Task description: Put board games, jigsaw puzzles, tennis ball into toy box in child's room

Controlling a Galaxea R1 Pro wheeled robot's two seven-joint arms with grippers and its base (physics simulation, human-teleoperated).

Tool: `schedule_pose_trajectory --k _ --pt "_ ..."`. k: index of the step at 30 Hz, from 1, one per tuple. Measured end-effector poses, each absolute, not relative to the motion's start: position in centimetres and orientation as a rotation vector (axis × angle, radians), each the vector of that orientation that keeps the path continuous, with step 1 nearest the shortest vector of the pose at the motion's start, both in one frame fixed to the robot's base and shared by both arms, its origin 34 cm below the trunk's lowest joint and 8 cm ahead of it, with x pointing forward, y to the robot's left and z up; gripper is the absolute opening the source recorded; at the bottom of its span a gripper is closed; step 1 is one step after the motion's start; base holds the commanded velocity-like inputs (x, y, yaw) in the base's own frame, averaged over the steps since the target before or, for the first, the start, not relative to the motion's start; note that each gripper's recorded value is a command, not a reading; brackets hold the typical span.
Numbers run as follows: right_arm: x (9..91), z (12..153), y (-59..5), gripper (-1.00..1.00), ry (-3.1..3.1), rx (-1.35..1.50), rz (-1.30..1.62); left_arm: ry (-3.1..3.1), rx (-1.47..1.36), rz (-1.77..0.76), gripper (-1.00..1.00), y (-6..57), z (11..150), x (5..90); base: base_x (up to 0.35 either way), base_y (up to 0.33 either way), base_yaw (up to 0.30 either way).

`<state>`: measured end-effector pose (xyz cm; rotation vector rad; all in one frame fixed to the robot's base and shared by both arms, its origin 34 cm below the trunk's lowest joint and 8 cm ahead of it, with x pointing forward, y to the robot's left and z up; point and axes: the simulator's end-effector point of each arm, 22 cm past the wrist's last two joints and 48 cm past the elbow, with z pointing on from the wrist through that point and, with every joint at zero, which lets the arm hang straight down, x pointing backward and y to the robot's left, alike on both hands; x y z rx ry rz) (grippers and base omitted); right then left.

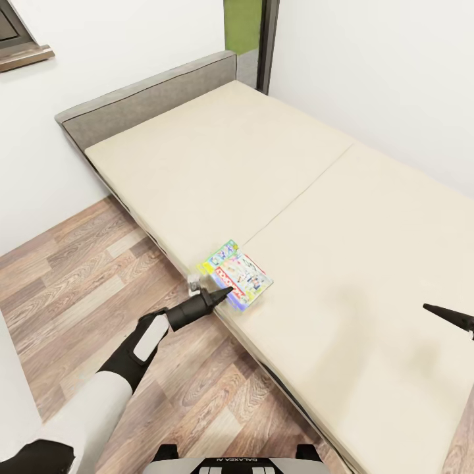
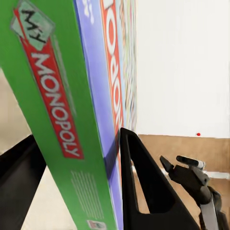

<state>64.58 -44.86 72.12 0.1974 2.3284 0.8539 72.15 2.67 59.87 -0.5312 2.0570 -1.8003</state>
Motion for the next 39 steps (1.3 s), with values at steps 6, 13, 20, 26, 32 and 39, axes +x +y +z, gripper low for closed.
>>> schedule_pose_trajectory --k 6,13,20,26,32,39 --pt "62.8 72.8 -44.9 1.0 2.313 0.149 0.833 2.036 -0.456 -1.841 -1.0 1.1 63.7 71.1 0.0 0.0 0.0" --pt "62.1 73.5 -45.2 1.0 2.3 0.132 0.803 2.039 -0.422 -1.834 -1.0 0.6 66.8 70.6 0.0 0.0 0.0" --pt "61.9 73.9 -45.3 1.0 2.295 0.122 0.79 2.02 -0.422 -1.811 -1.0 0.7 69.6 70.8 0.0 0.0 -0.03" --pt "61.5 74.2 -45.4 1.0 2.3 0.114 0.782 1.988 -0.409 -1.794 -1.0 1.1 72.3 70.7 0.0 0.0 -0.095" --pt "61.3 74.6 -45.3 1.0 2.298 0.111 0.779 1.969 -0.39 -1.781 -1.0 1.4 73.8 70.5 0.0 0.0 -0.122" --pt "61.2 75.0 -45.3 1.0 2.297 0.142 0.793 1.958 -0.376 -1.774 -1.0 1.5 74.8 70.4 0.0 0.0 -0.132"
